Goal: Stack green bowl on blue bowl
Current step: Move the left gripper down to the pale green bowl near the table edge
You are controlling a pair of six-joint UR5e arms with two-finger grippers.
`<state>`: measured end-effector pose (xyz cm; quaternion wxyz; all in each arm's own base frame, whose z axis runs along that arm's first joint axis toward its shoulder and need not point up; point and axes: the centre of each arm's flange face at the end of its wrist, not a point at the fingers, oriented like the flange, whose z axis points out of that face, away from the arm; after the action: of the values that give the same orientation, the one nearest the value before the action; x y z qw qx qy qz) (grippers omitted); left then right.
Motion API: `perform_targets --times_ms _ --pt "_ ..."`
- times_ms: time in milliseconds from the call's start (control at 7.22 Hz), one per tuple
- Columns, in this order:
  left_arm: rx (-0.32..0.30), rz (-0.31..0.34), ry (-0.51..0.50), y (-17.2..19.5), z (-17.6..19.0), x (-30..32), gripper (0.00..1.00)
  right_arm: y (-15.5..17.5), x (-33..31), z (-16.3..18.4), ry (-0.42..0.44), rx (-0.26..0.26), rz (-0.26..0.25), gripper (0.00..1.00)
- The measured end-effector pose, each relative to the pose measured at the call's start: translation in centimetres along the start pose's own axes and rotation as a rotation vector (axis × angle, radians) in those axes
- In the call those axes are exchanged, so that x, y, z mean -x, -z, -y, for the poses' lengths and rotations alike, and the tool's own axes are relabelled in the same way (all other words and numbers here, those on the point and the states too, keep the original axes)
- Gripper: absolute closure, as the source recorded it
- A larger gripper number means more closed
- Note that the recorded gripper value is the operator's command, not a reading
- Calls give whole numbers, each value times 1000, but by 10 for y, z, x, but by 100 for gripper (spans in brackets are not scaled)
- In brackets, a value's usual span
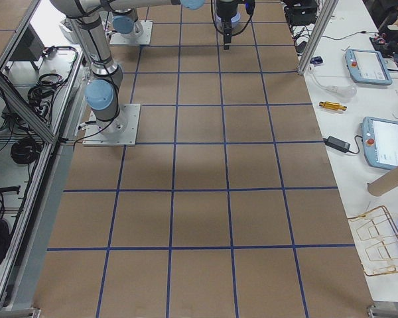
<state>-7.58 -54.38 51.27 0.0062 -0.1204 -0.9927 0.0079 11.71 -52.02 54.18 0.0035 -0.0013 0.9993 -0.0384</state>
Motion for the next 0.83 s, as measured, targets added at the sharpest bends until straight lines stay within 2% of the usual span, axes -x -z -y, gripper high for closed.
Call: perform_targets --times_ms 277,554,831 --pt "24 -7 -148 0 -19 95 0 0 0 0 1 0 0 0" --pt "43 -14 -357 -17 -48 220 0 0 0 0 1 1 -1 0" --pt "92 63 -611 -49 -53 329 0 0 0 0 1 1 -2 0"
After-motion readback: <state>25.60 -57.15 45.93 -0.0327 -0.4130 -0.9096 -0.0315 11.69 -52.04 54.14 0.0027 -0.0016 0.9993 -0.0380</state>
